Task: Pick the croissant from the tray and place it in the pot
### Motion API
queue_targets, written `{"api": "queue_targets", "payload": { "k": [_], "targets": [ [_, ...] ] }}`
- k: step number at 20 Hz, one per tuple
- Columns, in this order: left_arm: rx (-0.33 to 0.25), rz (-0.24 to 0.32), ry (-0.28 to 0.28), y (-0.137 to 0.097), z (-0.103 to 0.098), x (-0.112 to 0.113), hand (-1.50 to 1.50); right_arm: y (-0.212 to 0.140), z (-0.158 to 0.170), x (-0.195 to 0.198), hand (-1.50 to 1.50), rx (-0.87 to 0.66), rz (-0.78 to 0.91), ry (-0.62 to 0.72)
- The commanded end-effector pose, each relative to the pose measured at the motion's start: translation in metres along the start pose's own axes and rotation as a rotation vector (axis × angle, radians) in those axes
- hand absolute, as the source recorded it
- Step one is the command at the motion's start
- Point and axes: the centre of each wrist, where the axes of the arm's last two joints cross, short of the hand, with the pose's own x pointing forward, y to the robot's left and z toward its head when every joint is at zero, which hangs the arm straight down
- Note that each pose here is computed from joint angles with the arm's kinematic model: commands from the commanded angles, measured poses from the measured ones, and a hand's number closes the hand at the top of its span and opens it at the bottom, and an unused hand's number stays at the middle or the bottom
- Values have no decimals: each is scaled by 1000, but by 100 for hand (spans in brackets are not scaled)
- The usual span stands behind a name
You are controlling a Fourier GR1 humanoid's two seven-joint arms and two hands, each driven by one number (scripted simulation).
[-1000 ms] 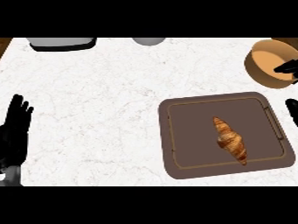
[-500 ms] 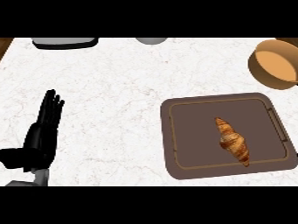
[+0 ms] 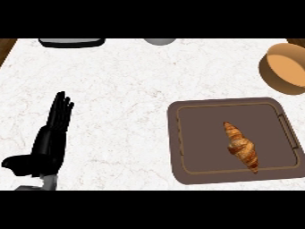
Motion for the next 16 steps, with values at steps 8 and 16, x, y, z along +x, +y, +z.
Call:
{"api": "queue_targets", "payload": {
  "k": [8, 16],
  "targets": [
    [-25, -1, 3, -5, -8, -8, 0, 39, -34, 44, -150, 359, 272, 272],
    [-23, 18, -7, -1, -19, -10, 0, 76, -50, 34, -150, 452, 283, 349]
  ]
}}
